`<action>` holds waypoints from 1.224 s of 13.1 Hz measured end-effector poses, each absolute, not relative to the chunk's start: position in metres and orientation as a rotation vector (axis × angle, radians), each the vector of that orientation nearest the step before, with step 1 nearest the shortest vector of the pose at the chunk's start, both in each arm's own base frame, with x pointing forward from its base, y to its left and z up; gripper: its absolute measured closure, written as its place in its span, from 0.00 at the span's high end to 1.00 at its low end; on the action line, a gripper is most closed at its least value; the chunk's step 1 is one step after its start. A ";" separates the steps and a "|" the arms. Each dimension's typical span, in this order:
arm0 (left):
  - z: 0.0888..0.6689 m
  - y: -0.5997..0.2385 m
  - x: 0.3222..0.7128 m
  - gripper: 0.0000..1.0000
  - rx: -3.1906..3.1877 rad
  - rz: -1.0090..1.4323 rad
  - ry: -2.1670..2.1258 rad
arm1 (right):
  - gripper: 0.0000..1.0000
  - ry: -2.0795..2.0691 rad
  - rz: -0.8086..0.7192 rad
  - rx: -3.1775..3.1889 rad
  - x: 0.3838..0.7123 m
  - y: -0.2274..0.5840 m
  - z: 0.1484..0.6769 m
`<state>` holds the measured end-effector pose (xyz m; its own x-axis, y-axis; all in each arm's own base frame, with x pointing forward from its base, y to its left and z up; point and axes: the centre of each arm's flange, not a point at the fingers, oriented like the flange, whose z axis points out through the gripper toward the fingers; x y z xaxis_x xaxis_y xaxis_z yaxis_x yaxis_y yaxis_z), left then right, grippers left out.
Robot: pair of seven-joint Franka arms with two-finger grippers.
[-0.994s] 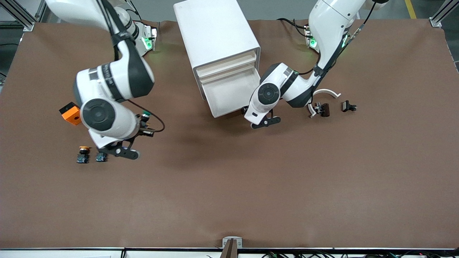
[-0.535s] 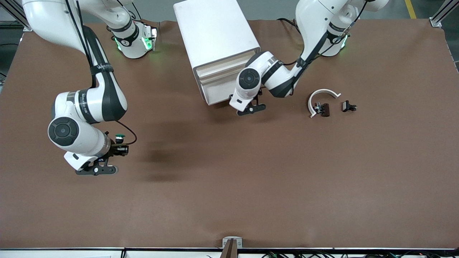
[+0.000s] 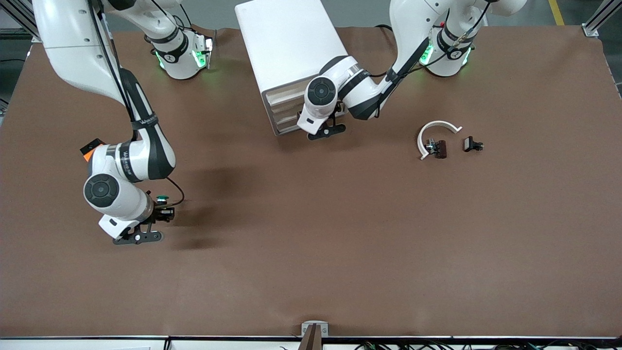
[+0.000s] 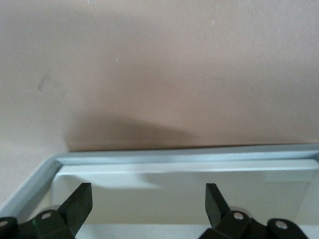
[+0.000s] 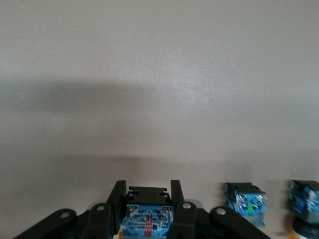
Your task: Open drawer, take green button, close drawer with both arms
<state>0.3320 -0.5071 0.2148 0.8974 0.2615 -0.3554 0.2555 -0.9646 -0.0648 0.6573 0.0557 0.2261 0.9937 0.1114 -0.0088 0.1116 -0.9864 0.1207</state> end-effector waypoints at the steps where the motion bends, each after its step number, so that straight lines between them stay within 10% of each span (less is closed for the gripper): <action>1: 0.215 -0.507 0.333 1.00 -3.043 0.576 -0.423 | 0.41 0.164 0.015 3.019 0.653 0.051 0.214; 10: 0.374 -0.341 0.545 1.00 -3.041 0.245 -0.864 | 0.41 0.135 -0.001 3.024 0.644 0.030 0.184; 16: 0.505 -0.242 0.569 1.00 -3.018 0.045 -0.796 | 0.96 0.133 -0.032 3.023 0.641 0.031 0.187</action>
<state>0.5693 -0.2416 0.5050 0.8696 0.4932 -0.0230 0.4927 -0.8698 -0.0263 0.6414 0.0311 0.1872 0.9959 0.0862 -0.0262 0.0886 -0.9895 0.1139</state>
